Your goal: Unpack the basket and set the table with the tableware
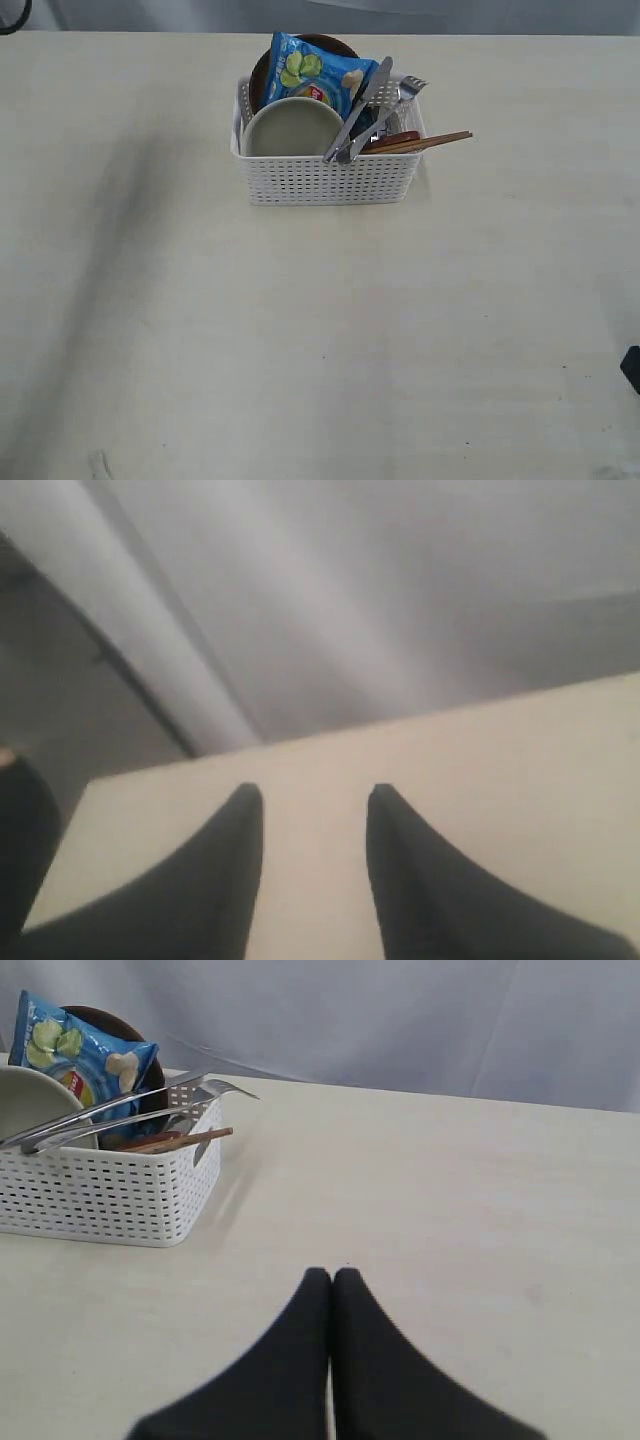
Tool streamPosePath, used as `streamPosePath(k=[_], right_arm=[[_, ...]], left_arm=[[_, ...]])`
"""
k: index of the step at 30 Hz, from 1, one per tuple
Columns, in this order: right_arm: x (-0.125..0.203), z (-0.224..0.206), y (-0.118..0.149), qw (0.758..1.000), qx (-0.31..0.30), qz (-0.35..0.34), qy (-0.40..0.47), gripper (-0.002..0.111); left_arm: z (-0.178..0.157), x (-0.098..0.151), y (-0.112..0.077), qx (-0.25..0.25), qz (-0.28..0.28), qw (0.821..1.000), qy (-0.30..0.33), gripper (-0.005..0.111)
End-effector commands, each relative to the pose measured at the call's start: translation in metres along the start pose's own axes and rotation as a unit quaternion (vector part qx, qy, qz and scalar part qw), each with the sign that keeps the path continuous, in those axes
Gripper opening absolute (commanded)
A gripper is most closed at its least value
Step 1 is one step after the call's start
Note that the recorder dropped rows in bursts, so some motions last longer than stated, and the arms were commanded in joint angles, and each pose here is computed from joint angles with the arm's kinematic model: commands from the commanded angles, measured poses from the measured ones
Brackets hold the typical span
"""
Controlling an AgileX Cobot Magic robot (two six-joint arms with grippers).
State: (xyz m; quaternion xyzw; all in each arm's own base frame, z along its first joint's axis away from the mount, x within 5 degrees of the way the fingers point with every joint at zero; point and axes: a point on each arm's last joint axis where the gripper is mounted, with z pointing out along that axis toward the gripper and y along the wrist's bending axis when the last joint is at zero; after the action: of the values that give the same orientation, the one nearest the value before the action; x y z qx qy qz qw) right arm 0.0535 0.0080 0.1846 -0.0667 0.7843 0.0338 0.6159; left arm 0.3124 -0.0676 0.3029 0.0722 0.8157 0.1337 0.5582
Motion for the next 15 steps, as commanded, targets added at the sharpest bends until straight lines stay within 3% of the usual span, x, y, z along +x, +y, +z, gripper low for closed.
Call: streamPosePath(k=[1,4,6,8,11,15], right_arm=[[0.000,0.000,0.000,1.000,-0.001,0.001,-0.004,-0.001],[0.000,0.000,0.000,1.000,-0.001,0.001,-0.004,-0.001],[0.000,0.000,0.000,1.000,-0.001,0.001,-0.004,-0.001],[0.000,0.000,0.000,1.000,-0.001,0.001,-0.004,-0.001],[0.000,0.000,0.000,1.000,-0.001,0.001,-0.004,-0.001],[0.000,0.000,0.000,1.000,-0.001,0.001,-0.004,-0.001]], left_arm=[[0.033,0.023,0.002,0.019,-0.048,0.983,0.175,0.032],[0.051,0.030,-0.007,0.114,-0.093,0.945,0.292,0.032],[0.058,0.026,-0.018,0.209,-0.093,0.912,0.342,0.032],[0.059,0.014,-0.028,0.261,-0.090,0.893,0.356,0.032],[0.050,-0.011,-0.044,0.295,-0.053,0.891,0.342,0.033],[0.022,-0.050,-0.082,0.344,-0.003,0.895,0.285,0.033]])
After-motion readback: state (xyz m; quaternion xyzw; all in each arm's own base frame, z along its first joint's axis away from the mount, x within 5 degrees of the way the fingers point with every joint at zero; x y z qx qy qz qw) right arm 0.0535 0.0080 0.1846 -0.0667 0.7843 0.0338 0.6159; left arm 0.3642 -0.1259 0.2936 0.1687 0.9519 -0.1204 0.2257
